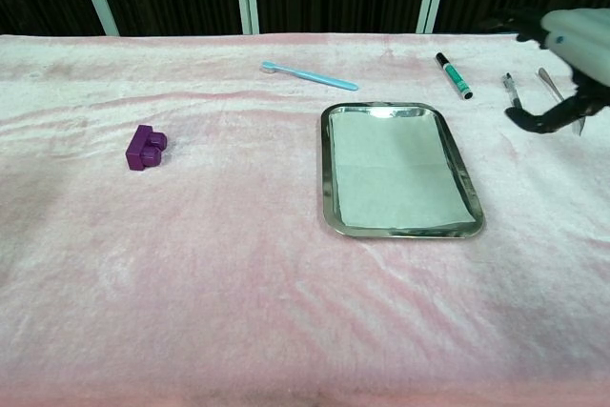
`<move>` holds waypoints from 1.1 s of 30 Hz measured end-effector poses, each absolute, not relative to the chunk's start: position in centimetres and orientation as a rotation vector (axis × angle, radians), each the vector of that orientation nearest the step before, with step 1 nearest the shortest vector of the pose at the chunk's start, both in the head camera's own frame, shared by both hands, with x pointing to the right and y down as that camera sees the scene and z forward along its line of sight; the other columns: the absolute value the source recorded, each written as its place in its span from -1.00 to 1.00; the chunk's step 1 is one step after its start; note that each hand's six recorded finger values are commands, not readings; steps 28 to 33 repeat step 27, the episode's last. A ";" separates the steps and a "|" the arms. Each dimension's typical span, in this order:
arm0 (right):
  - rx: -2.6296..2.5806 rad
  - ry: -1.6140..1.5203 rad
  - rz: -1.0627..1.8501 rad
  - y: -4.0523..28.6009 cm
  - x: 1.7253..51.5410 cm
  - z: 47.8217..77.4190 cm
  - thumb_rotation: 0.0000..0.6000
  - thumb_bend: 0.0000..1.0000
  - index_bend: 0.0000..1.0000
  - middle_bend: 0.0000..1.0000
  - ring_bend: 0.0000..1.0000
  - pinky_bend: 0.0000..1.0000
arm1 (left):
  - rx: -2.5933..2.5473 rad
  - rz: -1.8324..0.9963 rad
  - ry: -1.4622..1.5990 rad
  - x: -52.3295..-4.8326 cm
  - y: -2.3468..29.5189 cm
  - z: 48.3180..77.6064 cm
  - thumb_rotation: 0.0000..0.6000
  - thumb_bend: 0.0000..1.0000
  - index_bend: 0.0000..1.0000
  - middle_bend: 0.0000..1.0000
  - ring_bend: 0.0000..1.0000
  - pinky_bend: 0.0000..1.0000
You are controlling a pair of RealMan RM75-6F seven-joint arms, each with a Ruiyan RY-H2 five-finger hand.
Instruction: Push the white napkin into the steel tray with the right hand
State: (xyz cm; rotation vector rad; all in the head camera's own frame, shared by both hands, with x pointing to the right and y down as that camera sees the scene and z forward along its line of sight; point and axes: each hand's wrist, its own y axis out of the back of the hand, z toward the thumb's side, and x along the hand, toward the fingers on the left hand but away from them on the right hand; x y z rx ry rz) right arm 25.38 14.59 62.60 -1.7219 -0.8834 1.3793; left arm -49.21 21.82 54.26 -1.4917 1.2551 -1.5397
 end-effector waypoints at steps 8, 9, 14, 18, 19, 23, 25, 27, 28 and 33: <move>-1.658 -0.949 1.406 20.3 34.0 60.8 1.00 -0.37 -0.83 -0.94 -0.77 -0.67 | -1.484 -1.531 1.252 -49.0 21.9 54.1 1.00 -0.21 -0.76 -0.92 -1.00 -1.00; -1.633 -0.941 1.420 21.0 34.8 60.6 1.00 -0.38 -0.84 -0.95 -0.78 -0.67 | -1.484 -1.532 1.253 -49.0 21.9 54.1 1.00 -0.21 -0.76 -0.92 -1.00 -1.00; -1.551 -0.953 1.464 24.2 37.5 59.4 1.00 -0.39 -0.87 -0.95 -0.78 -0.67 | -1.485 -1.539 1.254 -49.2 22.0 54.2 1.00 -0.21 -0.77 -0.92 -1.00 -1.00; -1.519 -0.964 1.473 25.6 38.2 58.5 1.00 -0.39 -0.88 -0.95 -0.78 -0.67 | -1.486 -1.546 1.255 -49.3 21.9 54.2 1.00 -0.21 -0.76 -0.92 -1.00 -1.00; -1.519 -0.962 1.475 26.0 38.2 58.4 1.00 -0.39 -0.88 -0.95 -0.78 -0.67 | -1.486 -1.547 1.255 -49.3 21.9 54.2 1.00 -0.21 -0.76 -0.92 -1.00 -1.00; -1.516 -0.950 1.491 26.9 38.3 57.8 1.00 -0.39 -0.89 -0.95 -0.78 -0.67 | -1.488 -1.555 1.252 -49.4 22.0 54.3 1.00 -0.21 -0.76 -0.92 -1.00 -1.00; -1.511 -0.963 1.496 27.0 38.5 57.6 1.00 -0.39 -0.90 -0.95 -0.78 -0.67 | -1.486 -1.554 1.250 -49.3 22.0 54.3 1.00 -0.21 -0.77 -0.92 -1.00 -1.00; -1.511 -0.975 1.494 27.1 38.5 57.4 1.00 -0.38 -0.90 -0.95 -0.78 -0.67 | -1.485 -1.553 1.252 -49.3 22.0 54.2 1.00 -0.21 -0.77 -0.92 -1.00 -1.00; -1.511 -0.975 1.494 27.1 38.5 57.4 1.00 -0.38 -0.90 -0.95 -0.78 -0.67 | -1.485 -1.553 1.252 -49.3 22.0 54.2 1.00 -0.21 -0.77 -0.92 -1.00 -1.00; -1.511 -0.975 1.494 27.1 38.5 57.4 1.00 -0.38 -0.90 -0.95 -0.78 -0.67 | -1.485 -1.553 1.252 -49.3 22.0 54.2 1.00 -0.21 -0.77 -0.92 -1.00 -1.00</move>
